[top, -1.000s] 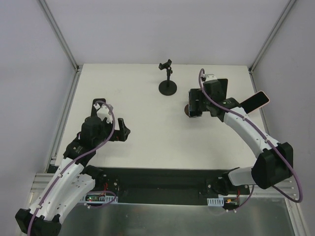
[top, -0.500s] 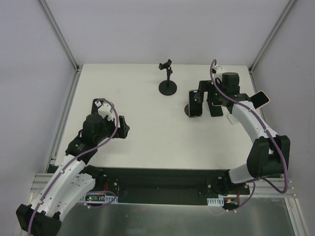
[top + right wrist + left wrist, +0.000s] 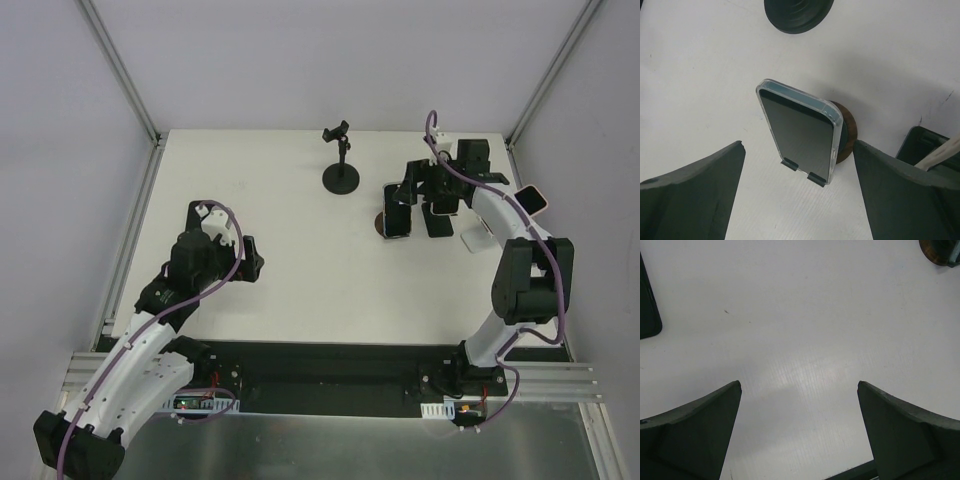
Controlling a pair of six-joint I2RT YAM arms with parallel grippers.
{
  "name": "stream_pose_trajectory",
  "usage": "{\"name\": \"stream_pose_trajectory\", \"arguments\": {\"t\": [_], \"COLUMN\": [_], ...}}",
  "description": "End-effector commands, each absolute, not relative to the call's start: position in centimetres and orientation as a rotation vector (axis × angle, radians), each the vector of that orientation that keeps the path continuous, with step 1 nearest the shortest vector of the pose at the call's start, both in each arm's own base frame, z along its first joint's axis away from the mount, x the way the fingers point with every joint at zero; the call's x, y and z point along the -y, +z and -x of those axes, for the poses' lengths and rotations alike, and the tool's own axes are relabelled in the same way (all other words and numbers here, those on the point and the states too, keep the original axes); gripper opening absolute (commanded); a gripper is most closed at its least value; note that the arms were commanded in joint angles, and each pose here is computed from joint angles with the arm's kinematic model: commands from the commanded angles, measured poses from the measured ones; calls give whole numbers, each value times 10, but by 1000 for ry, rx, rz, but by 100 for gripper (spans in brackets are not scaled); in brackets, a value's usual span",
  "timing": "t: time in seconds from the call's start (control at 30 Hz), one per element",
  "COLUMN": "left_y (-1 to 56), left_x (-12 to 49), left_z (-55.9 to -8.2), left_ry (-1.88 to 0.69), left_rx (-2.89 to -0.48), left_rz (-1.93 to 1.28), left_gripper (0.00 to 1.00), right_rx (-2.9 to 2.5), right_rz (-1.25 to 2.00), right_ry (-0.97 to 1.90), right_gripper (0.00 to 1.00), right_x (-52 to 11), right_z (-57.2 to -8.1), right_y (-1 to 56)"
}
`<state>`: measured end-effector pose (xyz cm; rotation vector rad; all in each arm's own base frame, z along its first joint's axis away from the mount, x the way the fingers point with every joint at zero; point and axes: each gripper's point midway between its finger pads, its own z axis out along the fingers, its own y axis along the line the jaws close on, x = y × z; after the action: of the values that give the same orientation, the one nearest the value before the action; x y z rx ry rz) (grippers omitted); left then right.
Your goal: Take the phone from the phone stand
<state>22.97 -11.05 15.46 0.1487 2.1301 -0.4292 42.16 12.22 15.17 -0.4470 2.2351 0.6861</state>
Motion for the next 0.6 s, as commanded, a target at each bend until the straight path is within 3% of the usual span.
{"name": "stream_pose_trajectory", "arguments": {"t": [0.0,0.4,0.57], "left_y": [164,163,163], "left_x": [113,116,116], "left_z": [-235,-235,-235], "left_ry": [-442,-458,-457], "left_rx": [-2092,-2103,-2100], "left_rz": [-172,-178,-183], "left_gripper": [99,99,99], "right_rx": [-2159,-2228,-2254], "right_rz": [548,605,614], "right_ry": [733,743,767], "right_gripper": [91,83,76], "right_x": [-132,-149,-155], "right_z": [-430,-430,-425], "right_y": [172,144,132]}}
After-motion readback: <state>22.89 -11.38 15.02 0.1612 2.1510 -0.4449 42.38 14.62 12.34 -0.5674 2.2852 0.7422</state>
